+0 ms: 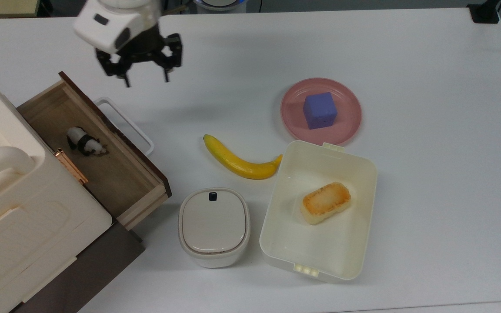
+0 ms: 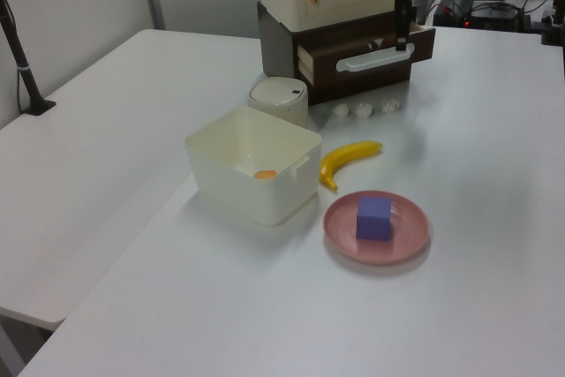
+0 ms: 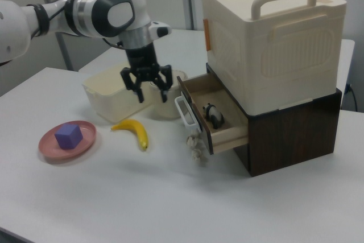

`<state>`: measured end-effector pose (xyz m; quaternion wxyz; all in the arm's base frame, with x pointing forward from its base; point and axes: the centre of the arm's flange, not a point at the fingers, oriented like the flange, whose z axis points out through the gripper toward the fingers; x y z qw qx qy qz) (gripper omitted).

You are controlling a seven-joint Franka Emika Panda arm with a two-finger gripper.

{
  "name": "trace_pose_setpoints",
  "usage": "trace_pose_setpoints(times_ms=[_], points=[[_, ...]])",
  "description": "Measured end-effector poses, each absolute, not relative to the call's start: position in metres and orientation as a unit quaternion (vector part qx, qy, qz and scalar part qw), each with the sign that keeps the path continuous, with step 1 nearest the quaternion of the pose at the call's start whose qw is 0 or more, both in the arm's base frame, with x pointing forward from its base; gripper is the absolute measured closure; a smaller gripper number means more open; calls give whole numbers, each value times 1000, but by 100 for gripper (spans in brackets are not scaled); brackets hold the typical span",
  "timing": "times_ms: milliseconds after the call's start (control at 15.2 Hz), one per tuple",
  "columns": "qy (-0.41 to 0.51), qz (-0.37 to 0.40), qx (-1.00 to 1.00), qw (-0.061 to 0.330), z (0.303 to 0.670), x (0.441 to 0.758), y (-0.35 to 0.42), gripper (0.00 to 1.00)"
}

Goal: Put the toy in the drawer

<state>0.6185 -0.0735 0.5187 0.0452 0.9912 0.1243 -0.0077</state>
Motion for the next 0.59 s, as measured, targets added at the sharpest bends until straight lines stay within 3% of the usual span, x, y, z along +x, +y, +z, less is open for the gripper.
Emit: trace_pose_setpoints(times_ms=[66, 197, 591], points=[[104, -18, 994, 25, 516, 617, -58, 21], [73, -18, 997, 3, 515, 617, -46, 1], [-44, -11, 999, -17, 521, 618, -44, 0]])
